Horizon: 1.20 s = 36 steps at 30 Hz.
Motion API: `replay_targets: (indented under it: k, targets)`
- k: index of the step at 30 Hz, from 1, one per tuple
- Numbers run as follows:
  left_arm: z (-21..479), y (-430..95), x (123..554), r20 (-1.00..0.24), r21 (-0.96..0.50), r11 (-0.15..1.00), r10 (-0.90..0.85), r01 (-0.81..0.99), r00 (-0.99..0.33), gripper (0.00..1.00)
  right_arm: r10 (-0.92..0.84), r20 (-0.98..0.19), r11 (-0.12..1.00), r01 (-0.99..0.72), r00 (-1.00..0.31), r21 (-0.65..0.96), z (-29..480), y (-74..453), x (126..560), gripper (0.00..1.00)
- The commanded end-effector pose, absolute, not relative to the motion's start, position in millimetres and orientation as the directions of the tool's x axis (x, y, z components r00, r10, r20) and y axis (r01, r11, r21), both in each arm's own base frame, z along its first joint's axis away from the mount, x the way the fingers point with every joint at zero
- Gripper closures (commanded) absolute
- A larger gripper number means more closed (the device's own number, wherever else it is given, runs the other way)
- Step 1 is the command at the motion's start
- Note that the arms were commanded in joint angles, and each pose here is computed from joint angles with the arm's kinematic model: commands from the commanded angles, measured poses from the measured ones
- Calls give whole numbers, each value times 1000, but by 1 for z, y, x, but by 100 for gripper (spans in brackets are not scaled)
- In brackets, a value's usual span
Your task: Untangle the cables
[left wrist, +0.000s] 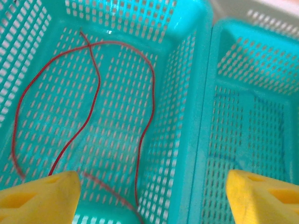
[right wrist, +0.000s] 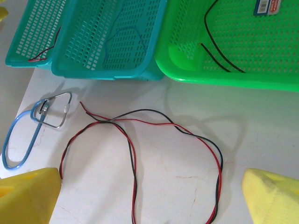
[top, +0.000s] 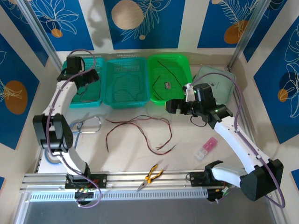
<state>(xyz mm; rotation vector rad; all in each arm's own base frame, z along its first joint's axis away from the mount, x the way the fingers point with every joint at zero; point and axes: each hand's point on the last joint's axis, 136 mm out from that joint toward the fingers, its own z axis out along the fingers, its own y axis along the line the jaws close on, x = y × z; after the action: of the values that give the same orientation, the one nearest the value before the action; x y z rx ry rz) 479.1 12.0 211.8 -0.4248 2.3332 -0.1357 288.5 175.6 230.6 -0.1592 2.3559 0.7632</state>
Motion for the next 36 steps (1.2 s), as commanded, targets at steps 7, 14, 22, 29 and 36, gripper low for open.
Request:
replay_targets:
  k: [7, 14, 22, 29, 36]
  targets:
    - [206, 8, 392, -659, -177, 931, -353, -319, -664, 14, 107, -626, 786, -320, -772, 529, 237, 183, 283, 1]
    - [187, -2, 369, -609, -224, 917, -396, -329, -688, 14, 103, -627, 783, -326, -772, 530, 239, 185, 282, 1]
    - [169, -24, 380, -502, -352, 877, -471, -326, -725, 13, 97, -638, 797, -324, -764, 510, 245, 178, 276, 1]
    - [165, -10, 394, -525, -324, 878, -478, -353, -705, 13, 94, -642, 810, -316, -761, 494, 245, 170, 271, 1]
    - [160, -7, 404, -502, -351, 865, -498, -359, -707, 13, 103, -643, 808, -313, -759, 499, 247, 170, 273, 1]
